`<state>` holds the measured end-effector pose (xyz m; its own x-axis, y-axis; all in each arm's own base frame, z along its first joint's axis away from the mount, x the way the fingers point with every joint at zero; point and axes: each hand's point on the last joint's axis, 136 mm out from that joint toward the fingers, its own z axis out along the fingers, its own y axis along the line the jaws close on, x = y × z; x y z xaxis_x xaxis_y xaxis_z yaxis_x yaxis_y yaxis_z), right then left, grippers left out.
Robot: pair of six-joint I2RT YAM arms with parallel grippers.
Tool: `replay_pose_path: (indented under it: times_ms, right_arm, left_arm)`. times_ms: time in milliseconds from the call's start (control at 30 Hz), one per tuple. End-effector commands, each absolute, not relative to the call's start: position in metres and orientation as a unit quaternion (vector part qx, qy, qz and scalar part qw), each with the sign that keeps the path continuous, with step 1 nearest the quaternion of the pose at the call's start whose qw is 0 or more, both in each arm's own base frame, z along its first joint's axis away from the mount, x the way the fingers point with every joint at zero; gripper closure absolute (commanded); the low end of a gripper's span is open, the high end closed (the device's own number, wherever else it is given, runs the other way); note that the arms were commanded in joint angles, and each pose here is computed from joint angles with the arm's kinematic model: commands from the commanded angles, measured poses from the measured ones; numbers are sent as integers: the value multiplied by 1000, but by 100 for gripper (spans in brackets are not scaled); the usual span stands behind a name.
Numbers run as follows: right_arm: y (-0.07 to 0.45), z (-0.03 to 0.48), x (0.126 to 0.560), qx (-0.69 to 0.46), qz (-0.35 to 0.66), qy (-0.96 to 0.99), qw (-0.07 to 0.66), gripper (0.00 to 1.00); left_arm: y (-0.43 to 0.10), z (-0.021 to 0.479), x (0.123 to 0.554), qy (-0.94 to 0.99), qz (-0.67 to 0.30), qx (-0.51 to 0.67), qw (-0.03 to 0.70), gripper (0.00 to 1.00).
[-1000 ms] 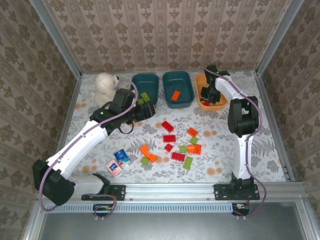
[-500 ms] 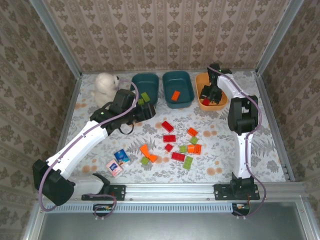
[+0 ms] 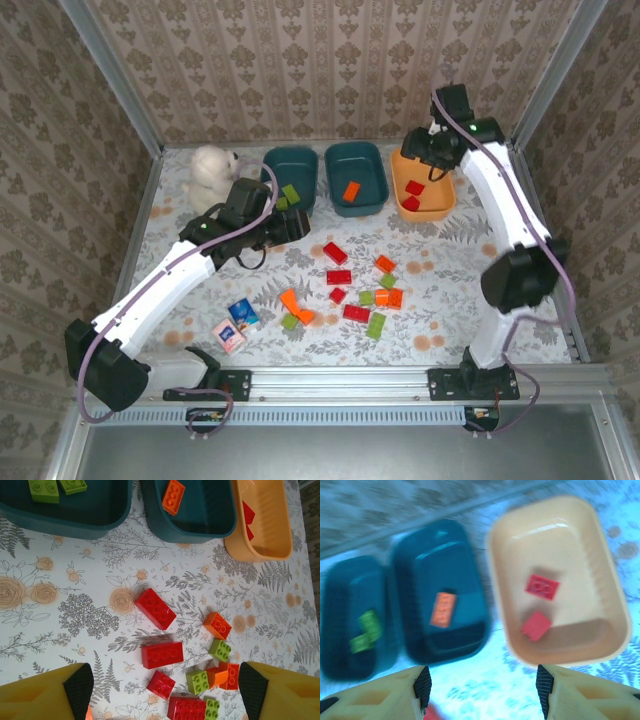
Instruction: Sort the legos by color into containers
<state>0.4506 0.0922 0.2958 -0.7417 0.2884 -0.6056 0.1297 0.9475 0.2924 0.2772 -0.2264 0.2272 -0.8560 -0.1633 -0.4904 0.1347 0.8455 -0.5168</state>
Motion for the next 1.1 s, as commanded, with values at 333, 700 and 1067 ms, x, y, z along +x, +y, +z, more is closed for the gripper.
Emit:
replay_pose_path:
  times_ms: [333,700,1067]
  right_arm:
    - [159,264,258,7,191,943,272,37]
    - [192,212,209,-58,209,957,190,37]
    - [205,203,205,-90,231,953,175,37]
  left_arm:
    - [-231,204,264,940,-261,-5,221,23]
    - [-198,107,202,975,-135,-170,54,23]
    - [-197,53,171,973,-51,-223,-25,33]
